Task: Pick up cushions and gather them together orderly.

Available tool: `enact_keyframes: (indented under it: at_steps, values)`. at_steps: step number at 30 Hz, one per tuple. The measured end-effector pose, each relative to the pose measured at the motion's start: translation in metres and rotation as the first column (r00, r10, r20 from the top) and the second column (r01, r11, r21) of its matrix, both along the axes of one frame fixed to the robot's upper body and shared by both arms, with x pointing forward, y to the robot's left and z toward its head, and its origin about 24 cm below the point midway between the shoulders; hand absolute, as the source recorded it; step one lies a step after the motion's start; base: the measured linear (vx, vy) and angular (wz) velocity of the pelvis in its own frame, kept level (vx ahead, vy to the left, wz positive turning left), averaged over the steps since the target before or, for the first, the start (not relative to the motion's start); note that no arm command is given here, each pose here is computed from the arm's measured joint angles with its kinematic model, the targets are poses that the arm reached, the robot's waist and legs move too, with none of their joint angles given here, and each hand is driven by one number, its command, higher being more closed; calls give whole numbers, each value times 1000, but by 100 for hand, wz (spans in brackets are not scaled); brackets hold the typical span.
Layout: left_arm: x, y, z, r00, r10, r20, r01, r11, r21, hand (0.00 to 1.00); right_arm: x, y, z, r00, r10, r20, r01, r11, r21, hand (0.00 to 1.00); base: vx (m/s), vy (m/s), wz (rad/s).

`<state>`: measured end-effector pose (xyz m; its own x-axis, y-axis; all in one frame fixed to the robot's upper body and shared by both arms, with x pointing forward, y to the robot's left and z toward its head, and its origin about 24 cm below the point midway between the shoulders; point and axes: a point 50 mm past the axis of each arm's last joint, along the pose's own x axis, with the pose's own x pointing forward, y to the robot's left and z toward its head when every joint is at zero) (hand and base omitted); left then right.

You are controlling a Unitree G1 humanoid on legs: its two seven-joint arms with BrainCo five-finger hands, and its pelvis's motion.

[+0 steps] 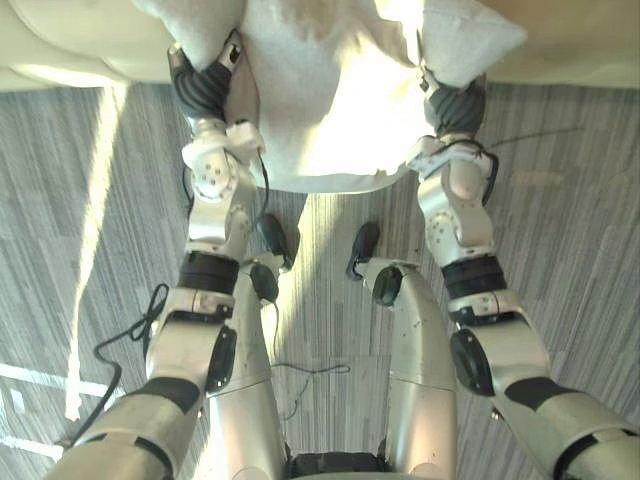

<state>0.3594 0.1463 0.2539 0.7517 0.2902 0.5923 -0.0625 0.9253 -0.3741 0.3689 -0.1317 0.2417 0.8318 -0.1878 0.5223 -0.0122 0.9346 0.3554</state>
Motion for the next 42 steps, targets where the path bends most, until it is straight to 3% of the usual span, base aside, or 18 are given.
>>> enact_keyframes:
  at_steps: [6, 14, 23, 42]
  values:
    - [-39, -12, -68, 995, -68, -68, 62, 994, -87, 100, -38, 0, -51, 1000, -6, -16, 6, 1000, -8, 100, 93, -45, 9]
    - [-109, 9, -162, 949, -90, -302, 22, 975, -222, 100, -105, 17, -127, 985, 55, -166, -81, 984, -157, 100, 205, -14, -1]
    - [-139, 6, -203, 872, -135, -470, 54, 982, -182, 100, -113, 9, -164, 951, 38, -306, -126, 954, -272, 100, 136, -1, -5]
    - [-161, 4, -237, 767, -174, -617, 98, 983, -156, 100, -115, 2, -184, 917, 11, -398, -174, 910, -376, 100, 179, 126, -14]
